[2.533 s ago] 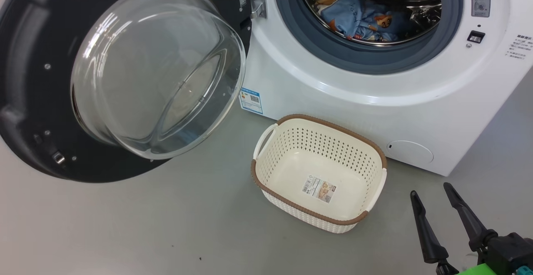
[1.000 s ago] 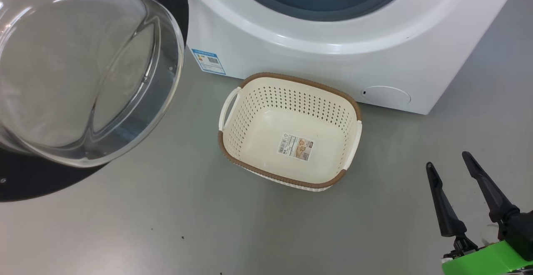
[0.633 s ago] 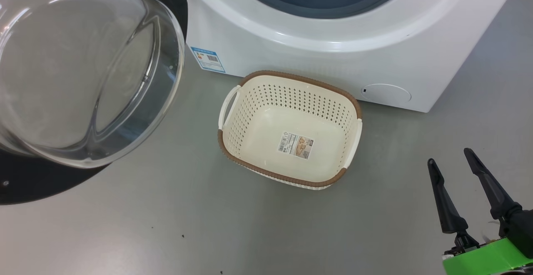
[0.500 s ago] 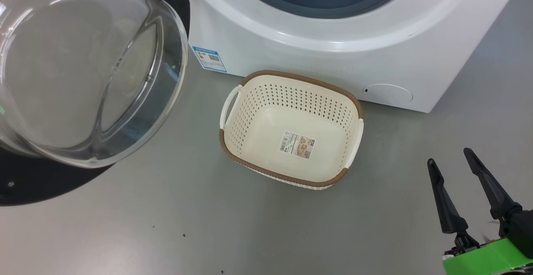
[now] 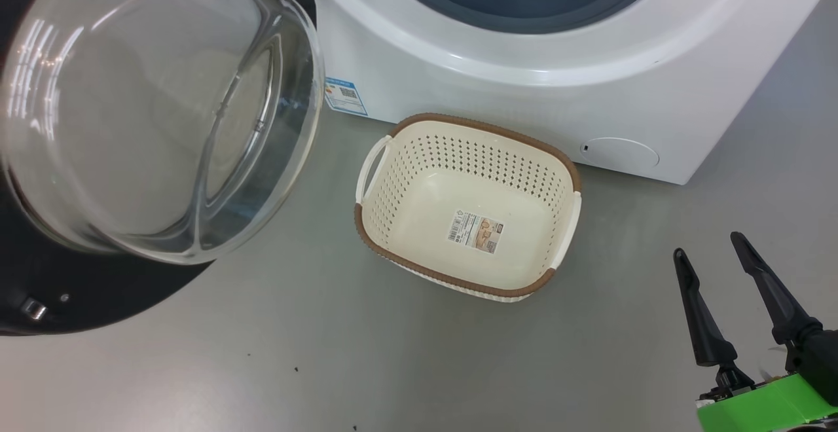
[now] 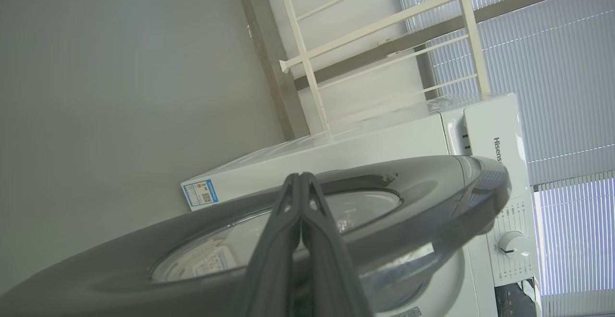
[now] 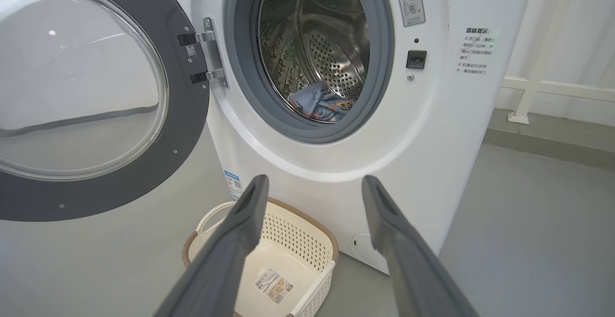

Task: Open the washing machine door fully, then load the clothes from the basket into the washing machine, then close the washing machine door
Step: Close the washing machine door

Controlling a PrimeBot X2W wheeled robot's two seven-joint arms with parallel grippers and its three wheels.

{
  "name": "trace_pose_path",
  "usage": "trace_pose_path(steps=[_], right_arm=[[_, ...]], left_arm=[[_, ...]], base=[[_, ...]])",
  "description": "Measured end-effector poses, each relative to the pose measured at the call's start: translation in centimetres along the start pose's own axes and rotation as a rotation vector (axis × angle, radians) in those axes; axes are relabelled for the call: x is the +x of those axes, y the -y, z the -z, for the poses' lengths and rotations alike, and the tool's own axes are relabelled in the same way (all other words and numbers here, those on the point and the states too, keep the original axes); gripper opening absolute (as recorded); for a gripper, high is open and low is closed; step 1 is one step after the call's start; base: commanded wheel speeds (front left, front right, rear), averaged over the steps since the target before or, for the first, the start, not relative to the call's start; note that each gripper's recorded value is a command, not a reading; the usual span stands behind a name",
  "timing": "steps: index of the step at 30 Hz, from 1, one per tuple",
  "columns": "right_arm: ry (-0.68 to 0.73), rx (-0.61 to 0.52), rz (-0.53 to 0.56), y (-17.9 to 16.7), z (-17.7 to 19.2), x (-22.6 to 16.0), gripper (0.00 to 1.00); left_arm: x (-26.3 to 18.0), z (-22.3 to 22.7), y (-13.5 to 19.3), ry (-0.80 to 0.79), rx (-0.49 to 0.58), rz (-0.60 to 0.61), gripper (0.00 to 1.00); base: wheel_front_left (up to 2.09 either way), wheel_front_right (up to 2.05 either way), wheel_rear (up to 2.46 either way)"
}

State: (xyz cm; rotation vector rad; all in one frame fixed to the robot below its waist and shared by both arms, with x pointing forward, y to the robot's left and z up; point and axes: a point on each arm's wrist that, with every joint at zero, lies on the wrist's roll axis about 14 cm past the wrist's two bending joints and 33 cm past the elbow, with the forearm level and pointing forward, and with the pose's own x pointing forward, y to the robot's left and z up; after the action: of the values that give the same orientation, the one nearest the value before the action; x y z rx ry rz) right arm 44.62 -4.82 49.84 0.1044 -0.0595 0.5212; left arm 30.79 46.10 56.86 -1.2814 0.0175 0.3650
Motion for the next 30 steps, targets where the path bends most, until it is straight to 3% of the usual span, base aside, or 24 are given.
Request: trace_pose_path(steps=[10, 30], right_arm=[[0.029, 0.003, -0.007, -0.7, -1.0, 0.1, 1.0], [0.084, -0.003, 0.016, -1.1, -3.4, -1.0, 1.0]], left_arm=[[-1.6, 2.4, -0.5, -0.1, -0.015, 0.026, 0.0], [-3.4, 10.9, 2.5, -0.406, 0.021, 0.226, 0.0]], base=[[0.0, 0.0, 0.0], [0.0, 0.0, 0.0]])
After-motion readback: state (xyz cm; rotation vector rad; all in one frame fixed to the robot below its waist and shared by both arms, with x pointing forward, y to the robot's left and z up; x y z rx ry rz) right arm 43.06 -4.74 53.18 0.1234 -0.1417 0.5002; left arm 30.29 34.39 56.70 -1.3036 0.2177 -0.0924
